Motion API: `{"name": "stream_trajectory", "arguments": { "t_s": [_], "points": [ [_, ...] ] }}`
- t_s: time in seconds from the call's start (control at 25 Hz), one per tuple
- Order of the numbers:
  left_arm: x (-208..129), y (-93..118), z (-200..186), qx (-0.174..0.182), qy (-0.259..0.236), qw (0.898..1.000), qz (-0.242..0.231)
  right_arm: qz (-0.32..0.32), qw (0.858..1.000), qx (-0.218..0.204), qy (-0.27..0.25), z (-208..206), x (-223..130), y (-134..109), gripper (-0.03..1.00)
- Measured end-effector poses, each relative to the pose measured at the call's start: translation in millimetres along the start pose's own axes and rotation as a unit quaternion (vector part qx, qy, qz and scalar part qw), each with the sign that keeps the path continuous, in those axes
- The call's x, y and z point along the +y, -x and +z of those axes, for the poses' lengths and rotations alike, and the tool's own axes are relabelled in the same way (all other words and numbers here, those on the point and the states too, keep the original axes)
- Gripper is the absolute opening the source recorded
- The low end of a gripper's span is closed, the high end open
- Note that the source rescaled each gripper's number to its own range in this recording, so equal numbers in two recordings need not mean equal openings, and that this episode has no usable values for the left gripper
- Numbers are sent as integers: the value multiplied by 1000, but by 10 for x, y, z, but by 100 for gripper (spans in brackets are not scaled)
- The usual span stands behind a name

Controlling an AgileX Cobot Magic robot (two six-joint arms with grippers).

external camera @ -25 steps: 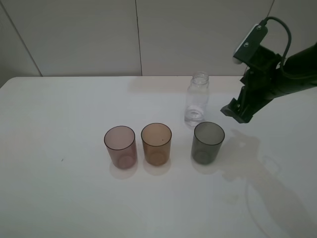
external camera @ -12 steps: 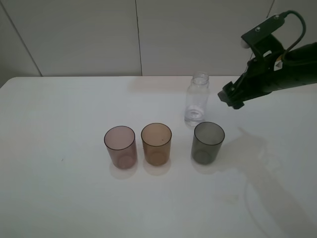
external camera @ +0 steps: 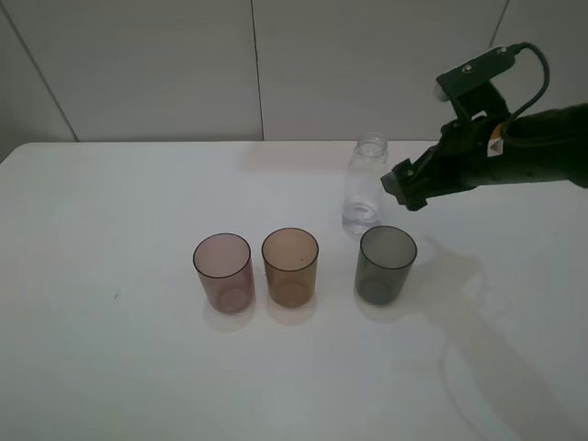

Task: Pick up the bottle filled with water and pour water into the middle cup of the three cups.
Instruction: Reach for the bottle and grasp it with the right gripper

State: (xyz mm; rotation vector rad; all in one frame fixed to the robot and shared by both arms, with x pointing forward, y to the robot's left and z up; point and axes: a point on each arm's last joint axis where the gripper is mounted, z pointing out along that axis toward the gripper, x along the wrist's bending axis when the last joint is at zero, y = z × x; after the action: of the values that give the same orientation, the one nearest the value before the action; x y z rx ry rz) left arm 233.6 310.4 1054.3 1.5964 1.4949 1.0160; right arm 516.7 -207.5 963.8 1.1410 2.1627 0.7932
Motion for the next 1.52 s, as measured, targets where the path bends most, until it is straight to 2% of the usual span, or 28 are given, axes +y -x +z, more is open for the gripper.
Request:
{"name": "stream_trajectory", "arguments": {
  "t_s": [0.16, 0.44, 0.68, 1.12, 1.52],
  "points": [
    [0, 0, 0, 0, 0, 1000, 0, 26, 1000, 8, 14, 30, -77, -43, 90],
    [0, 0, 0, 0, 0, 1000, 0, 31, 999, 30, 31, 156, -82, -172, 90],
    [0, 0, 0, 0, 0, 1000, 0, 82, 995, 41, 43, 243, -96, -206, 90],
    [0, 0, 0, 0, 0, 1000, 0, 95, 991, 76, 57, 428, -178, -298, 90],
    [0, 0, 0, 0, 0, 1000, 0, 136, 984, 82, 83, 612, -245, -331, 90]
  ]
}}
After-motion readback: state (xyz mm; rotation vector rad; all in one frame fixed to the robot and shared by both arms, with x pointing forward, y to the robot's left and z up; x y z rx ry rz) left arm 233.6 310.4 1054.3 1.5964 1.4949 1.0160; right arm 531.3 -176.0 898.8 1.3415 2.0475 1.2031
